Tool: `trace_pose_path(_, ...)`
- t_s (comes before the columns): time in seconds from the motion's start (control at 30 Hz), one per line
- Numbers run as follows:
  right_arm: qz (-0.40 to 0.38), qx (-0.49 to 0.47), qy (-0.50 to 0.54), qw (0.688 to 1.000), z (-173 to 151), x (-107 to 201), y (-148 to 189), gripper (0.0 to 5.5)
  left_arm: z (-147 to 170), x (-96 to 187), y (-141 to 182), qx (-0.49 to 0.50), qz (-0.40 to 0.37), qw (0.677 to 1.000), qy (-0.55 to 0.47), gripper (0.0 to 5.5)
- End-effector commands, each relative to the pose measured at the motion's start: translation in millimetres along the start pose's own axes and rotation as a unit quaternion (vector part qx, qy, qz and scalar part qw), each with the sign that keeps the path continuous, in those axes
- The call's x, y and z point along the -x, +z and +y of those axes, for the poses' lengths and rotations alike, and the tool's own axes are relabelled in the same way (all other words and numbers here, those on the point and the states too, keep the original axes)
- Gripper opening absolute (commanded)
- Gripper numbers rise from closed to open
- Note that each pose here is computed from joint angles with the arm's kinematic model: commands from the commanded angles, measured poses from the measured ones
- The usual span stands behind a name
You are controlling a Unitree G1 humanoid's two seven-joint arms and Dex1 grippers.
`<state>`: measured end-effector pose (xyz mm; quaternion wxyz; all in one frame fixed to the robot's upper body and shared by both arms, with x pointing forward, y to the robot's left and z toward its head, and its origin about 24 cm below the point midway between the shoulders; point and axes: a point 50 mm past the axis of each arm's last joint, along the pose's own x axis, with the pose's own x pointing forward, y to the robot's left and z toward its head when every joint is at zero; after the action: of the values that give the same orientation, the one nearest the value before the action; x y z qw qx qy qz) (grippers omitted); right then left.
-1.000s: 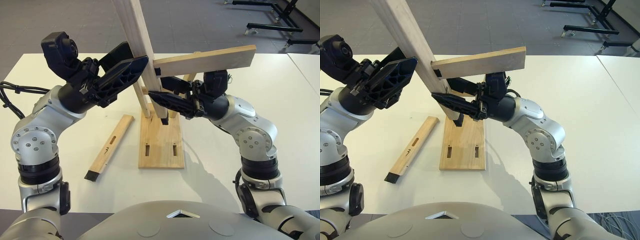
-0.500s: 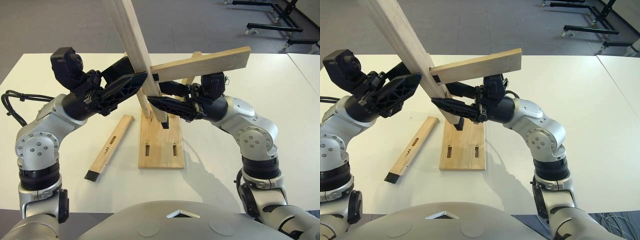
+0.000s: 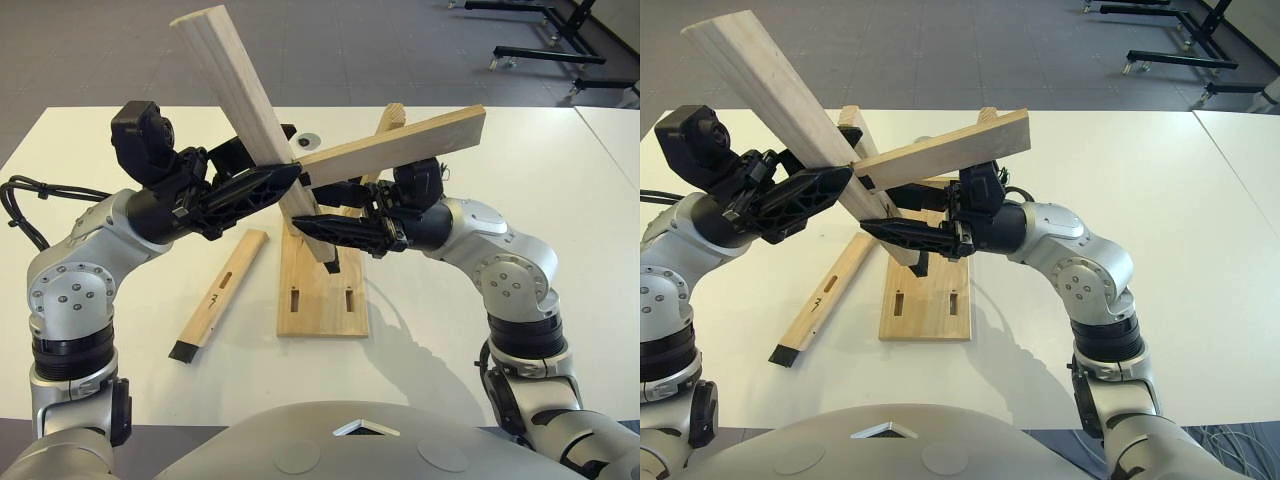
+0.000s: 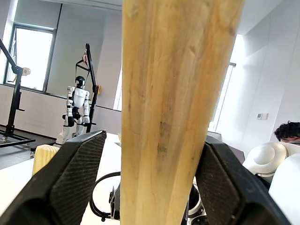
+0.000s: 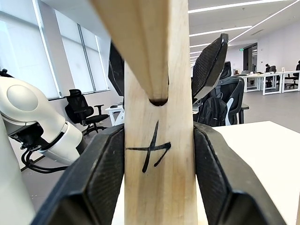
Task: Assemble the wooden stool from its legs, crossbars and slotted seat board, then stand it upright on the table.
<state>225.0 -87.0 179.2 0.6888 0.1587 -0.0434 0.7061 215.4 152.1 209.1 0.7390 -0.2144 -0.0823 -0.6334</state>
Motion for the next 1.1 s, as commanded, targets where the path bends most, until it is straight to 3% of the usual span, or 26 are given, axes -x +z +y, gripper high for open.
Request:
trace_pose_path(0.03,0.011,0.009,0.016,1.0,0.7,-3.0,4.3,2.05,-4.6,-8.0,5.9,-0.025,0.021,0.999,-0.018,3.14)
trace_pose_path(0.5,0.021,-0.003,0.014,1.0,1.1,-2.6,-1.4,2.05,-2.7,-11.6,2.6,-0.053,0.028,0.998,0.006,3.14)
trace_pose_path(0.8,0.018,-0.007,0.006,1.0,-1.2,-1.6,-2.2,2.05,2.7,-17.1,14.1,-0.099,-0.013,0.994,0.042,3.14)
trace_pose_path(1.1,0.026,-0.009,0.012,1.0,-2.6,-0.9,-1.3,2.05,5.5,7.4,20.9,-0.109,0.014,0.993,0.052,3.14)
